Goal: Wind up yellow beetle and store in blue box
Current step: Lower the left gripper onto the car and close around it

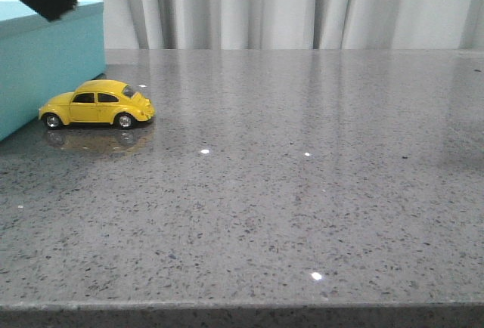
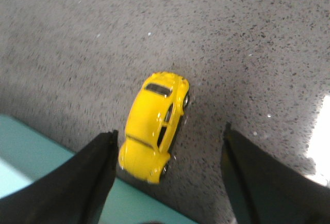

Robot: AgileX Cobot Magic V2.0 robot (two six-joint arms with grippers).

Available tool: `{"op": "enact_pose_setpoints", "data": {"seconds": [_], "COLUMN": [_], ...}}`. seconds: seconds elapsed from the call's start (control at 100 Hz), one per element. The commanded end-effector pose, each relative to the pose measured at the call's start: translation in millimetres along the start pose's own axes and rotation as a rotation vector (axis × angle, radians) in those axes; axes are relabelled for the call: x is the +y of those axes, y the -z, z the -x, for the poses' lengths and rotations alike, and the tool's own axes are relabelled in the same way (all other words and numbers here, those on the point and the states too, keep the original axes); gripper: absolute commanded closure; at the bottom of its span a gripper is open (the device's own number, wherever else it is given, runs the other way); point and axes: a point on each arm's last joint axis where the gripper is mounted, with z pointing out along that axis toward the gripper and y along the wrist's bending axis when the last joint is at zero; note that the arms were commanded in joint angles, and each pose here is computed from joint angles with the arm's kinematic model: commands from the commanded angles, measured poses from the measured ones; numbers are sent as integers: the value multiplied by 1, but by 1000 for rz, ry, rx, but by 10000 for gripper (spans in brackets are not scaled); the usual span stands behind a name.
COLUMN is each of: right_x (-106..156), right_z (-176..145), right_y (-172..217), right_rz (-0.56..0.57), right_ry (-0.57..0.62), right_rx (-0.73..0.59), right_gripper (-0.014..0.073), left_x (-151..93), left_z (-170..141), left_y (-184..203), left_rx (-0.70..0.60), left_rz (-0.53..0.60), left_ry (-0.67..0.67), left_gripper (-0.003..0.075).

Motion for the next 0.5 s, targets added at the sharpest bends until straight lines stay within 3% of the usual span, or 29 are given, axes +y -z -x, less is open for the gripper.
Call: {"op": "enact_pose_setpoints", "data": {"seconds": [0.0, 0.49], "right_x": [3, 3], "right_z": [9, 9], "right_y": [13, 13], "right_rz": [33, 38], "right_ry": [15, 11], "right_rx": [-91, -88], "right_gripper": [109, 109], "left_x": [10, 29], "left_z": [14, 10], "left_y": [3, -58], "left_rx": [-49, 110], "left_rz": [37, -30], "left_ry": [-54, -115], "left_gripper": [289, 289]}}
